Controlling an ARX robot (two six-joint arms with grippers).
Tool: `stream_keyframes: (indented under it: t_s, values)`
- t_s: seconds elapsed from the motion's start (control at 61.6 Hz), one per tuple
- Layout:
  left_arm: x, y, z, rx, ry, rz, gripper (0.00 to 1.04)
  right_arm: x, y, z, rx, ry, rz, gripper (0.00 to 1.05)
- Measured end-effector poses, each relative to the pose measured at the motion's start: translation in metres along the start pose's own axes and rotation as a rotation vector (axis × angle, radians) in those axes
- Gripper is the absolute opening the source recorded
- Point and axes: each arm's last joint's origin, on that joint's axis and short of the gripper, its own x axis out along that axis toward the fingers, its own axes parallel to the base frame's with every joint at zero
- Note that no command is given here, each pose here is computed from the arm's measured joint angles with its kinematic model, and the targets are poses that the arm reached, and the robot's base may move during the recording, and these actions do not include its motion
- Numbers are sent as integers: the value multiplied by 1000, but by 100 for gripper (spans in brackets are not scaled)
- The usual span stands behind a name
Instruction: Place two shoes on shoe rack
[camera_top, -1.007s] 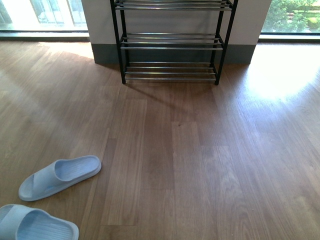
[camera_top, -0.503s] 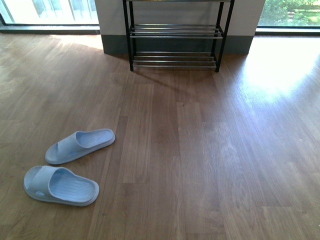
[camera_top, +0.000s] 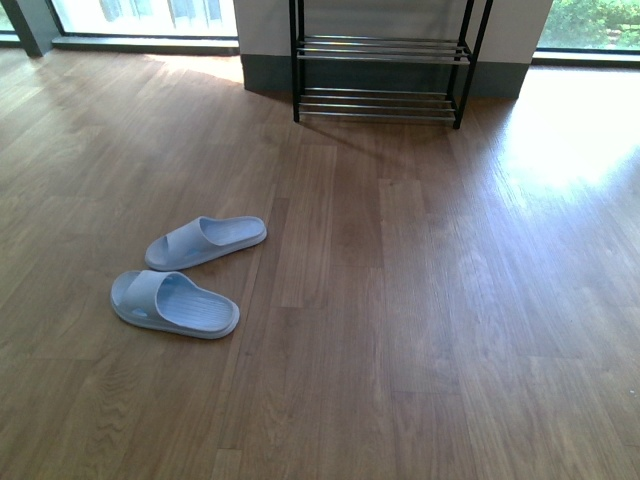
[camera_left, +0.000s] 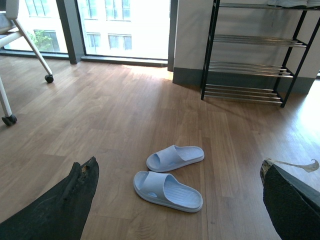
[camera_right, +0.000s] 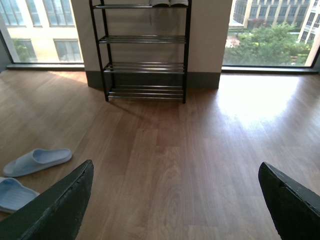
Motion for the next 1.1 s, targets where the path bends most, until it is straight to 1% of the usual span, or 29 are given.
stream_keyframes:
  t_s: [1.104]
  values:
    - [0,0,0,0,0,-3,95,0,0,0,0,-1,-3,96]
